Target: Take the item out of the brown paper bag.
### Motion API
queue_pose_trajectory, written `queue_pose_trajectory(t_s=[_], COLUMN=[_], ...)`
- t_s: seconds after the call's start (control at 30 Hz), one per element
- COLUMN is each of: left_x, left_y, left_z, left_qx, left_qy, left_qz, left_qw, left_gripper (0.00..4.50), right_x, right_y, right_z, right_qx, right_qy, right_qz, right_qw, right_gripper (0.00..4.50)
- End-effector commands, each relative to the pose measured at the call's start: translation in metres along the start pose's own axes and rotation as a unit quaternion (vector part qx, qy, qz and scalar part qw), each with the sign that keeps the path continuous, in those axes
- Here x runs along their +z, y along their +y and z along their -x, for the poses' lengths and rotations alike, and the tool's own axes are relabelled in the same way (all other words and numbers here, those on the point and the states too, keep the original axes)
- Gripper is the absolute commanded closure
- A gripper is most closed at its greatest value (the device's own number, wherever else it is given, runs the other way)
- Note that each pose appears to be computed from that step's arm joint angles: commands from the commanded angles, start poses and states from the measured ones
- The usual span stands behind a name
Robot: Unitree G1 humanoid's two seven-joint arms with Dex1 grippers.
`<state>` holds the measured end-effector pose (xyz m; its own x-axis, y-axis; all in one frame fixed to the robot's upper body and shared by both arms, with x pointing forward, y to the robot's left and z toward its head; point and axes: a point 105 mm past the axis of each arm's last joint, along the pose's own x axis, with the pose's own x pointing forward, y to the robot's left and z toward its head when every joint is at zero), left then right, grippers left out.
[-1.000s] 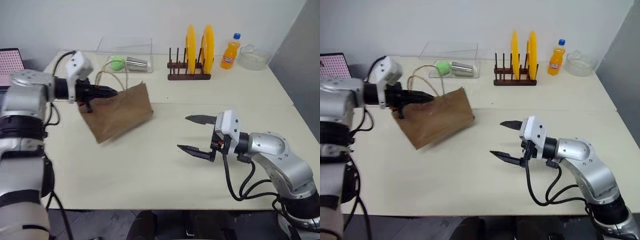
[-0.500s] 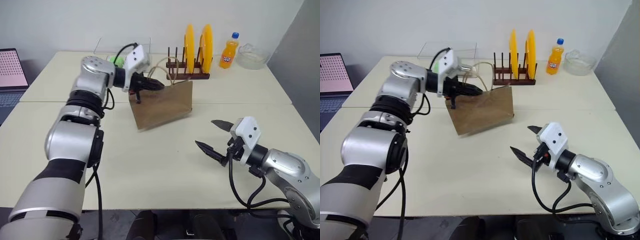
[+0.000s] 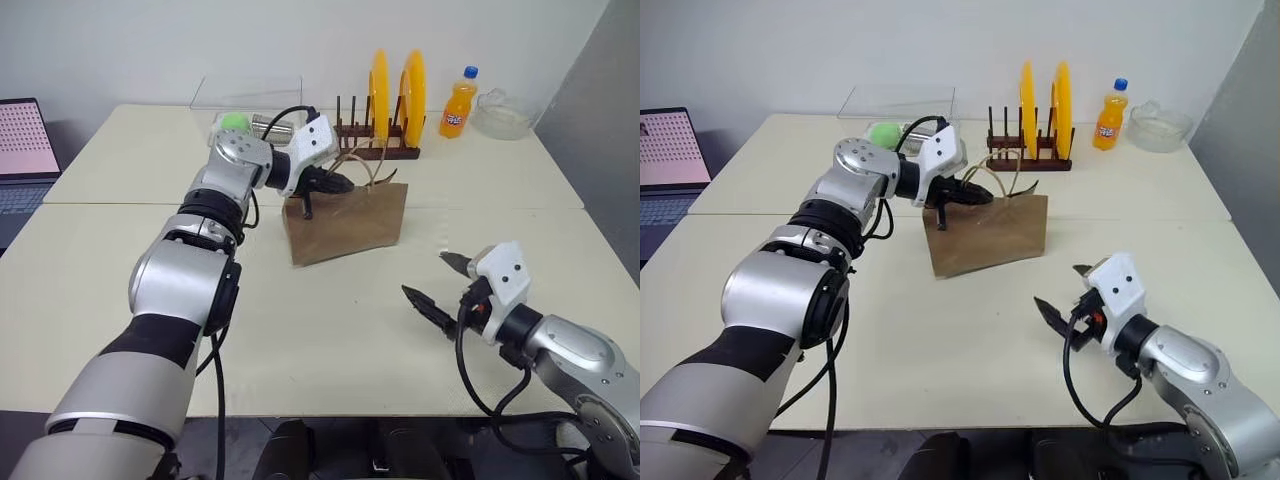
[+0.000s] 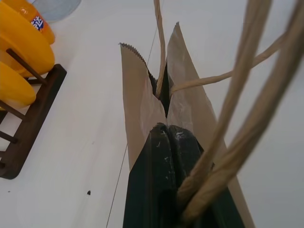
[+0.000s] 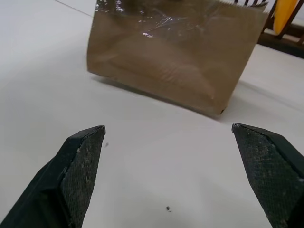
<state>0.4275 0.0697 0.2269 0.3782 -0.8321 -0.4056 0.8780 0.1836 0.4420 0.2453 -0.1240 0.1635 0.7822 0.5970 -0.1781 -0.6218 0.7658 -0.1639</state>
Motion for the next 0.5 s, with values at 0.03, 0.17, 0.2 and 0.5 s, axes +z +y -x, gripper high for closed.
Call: queue_pose_trajectory(t_s=[0.03,0.17,0.2,0.5], left_x=[0.03,0.031,0.032,0.025], left_y=[0.013,0.014,0.014,0.013], left_z=[0.004,0.002,0.001,-0.001], left_qx=[0.025,0.031,0.033,0.041], left_qy=[-0.02,-0.017,-0.016,0.0], left_qz=[-0.047,-0.061,-0.064,-0.081], left_qw=[0.998,0.998,0.997,0.996], left_gripper=[4.47,4.47,4.47,4.47], right_x=[0.015,0.015,0.015,0.015], right_y=[0.006,0.012,0.013,0.022], right_z=[0.006,0.006,0.005,0.002], right_qx=[0.004,0.014,0.015,0.025], right_qy=[-0.028,-0.028,-0.03,-0.029], right_qz=[0.016,0.018,0.018,0.018], right_qw=[0.999,0.999,0.999,0.999], right_gripper=[0.0,0.0,0.0,0.0])
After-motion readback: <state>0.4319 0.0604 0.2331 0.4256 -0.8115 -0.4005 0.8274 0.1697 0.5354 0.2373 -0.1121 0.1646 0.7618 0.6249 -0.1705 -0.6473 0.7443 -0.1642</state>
